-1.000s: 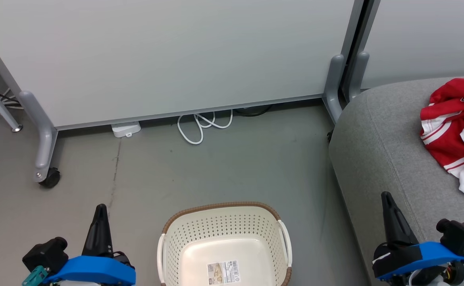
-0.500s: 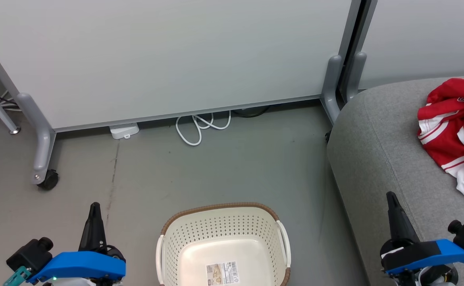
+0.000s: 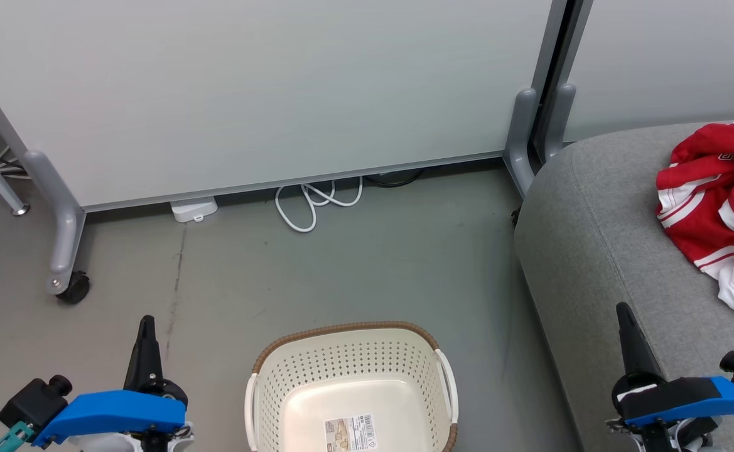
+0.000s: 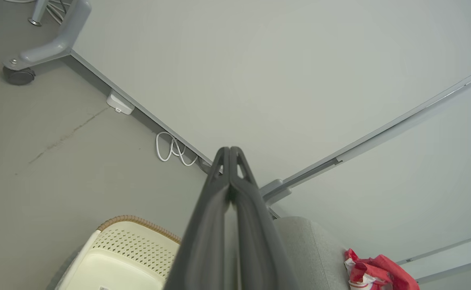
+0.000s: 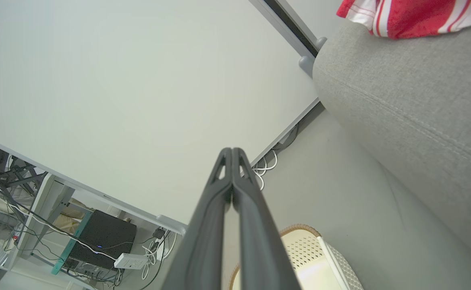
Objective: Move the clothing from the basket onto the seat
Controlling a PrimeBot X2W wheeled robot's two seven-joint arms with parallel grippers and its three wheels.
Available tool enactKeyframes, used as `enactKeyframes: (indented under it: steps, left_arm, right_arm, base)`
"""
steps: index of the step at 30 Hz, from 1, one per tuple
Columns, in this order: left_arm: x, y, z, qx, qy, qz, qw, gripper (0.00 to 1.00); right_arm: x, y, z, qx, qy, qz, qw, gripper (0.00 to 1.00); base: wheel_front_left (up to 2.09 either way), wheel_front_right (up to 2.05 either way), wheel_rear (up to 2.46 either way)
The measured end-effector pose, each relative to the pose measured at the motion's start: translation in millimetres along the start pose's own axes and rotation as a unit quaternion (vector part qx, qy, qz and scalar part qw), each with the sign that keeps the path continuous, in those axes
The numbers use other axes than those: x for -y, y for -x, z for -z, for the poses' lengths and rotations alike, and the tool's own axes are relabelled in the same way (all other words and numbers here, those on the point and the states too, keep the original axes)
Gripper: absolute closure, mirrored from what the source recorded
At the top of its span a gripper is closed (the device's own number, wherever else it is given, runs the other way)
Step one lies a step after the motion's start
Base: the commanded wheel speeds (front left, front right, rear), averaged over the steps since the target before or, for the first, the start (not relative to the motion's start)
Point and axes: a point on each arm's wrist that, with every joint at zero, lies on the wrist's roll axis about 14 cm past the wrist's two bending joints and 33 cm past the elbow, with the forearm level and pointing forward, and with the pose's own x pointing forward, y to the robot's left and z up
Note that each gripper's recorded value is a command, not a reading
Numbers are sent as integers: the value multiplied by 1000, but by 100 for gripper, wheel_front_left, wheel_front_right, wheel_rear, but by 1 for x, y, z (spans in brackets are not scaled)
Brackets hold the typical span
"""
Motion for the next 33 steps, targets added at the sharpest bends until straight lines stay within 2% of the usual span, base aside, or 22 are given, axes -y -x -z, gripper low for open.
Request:
enactKeyframes:
  steps: [13,33]
  left_arm:
    - [4,-4,-4,-1,77,5,997,100]
    - [13,-8,-8,-4,177,19,984,100]
  right_arm:
    - [1,1,-3,0,-75,3,997,100]
    - [0,1,-11,4,-177,-1,984,100]
  base:
    - [0,0,0]
    - [0,0,0]
